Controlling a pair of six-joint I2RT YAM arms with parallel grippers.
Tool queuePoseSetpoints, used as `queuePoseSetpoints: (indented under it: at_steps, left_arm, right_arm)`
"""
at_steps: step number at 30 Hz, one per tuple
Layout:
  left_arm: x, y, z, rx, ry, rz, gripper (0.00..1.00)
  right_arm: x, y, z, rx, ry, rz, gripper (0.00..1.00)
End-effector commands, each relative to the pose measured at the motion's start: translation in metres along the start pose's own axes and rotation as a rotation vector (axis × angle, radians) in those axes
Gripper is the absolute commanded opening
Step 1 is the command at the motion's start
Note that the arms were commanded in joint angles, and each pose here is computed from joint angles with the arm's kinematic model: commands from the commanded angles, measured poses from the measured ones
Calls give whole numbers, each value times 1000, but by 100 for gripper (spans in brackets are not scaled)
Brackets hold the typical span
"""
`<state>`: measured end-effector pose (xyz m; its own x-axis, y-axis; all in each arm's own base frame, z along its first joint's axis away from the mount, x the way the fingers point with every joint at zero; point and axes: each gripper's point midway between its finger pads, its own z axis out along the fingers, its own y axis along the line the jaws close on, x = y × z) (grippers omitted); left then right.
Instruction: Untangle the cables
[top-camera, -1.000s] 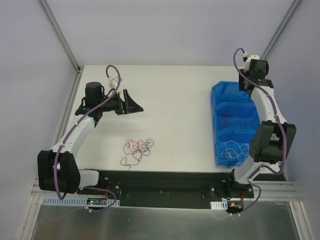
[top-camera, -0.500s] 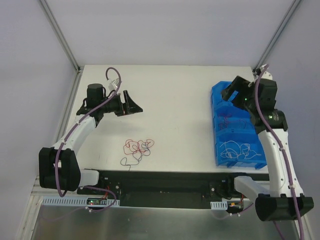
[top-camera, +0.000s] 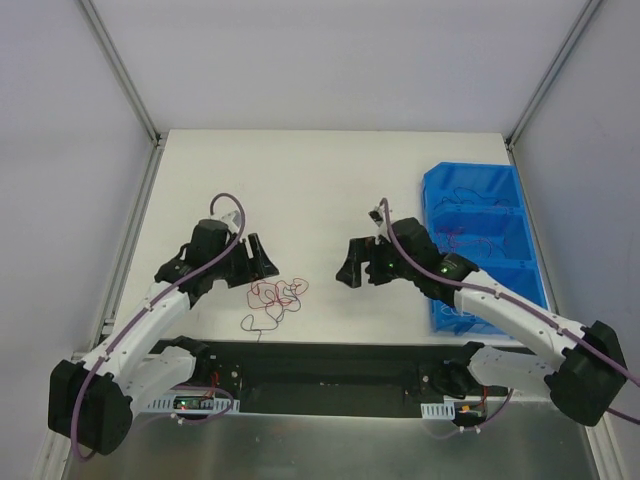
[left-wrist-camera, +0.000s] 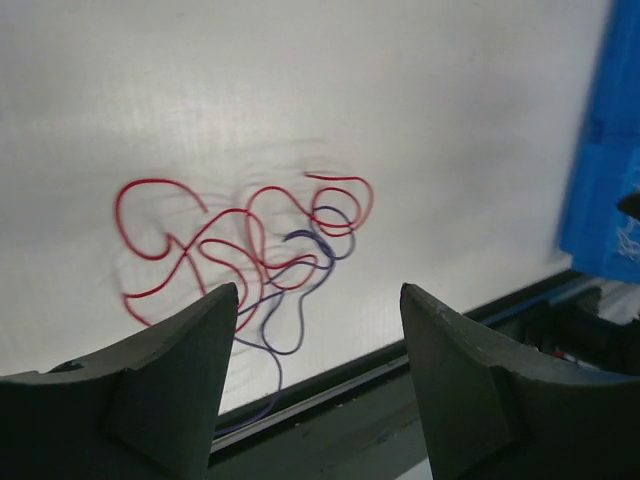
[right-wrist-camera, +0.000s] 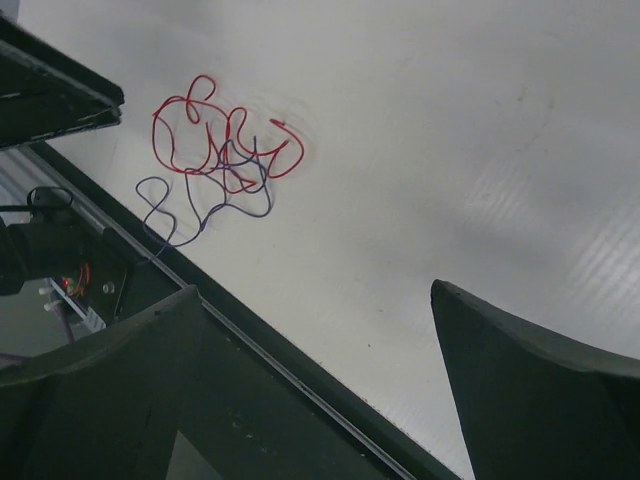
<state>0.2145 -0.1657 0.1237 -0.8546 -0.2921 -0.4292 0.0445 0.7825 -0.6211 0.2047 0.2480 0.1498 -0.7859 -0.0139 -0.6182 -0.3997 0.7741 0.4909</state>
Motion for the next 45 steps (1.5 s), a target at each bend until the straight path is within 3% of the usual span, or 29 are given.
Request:
queuePoseSetpoints:
  at_steps: [1,5,11,17,24,27,30,36,45]
  left_arm:
    - [13,60,-2,-286,-31,-102,64]
    - [7,72,-3,-361,-49,-67,63]
    - [26,72,13,-354,96,-52,59]
    - [30,64,17,-309,135,-29,52]
    - [31,51,26,-220,194,31,34]
    - [30,44,28,-183,213,54,18]
    - [17,26,24,-118,183,106,1]
    - [-13,-37,-2,110,93,196,0]
    - [-59,-129,-61,407,-79,333,0]
  right_arm:
    - [-17,32,13,-75,-78,-80,98]
    - [-10,36,26,-94,-34,-95,99]
    - [-15,40,40,-93,5,-139,99]
    - [-5,48,54,-133,53,-158,99]
    - [6,55,64,-145,99,-186,99]
    - [9,55,67,-144,111,-185,99]
    - [11,60,70,-164,119,-196,97]
    - [13,74,78,-192,123,-209,94]
    - [-20,86,61,-229,-64,-208,93]
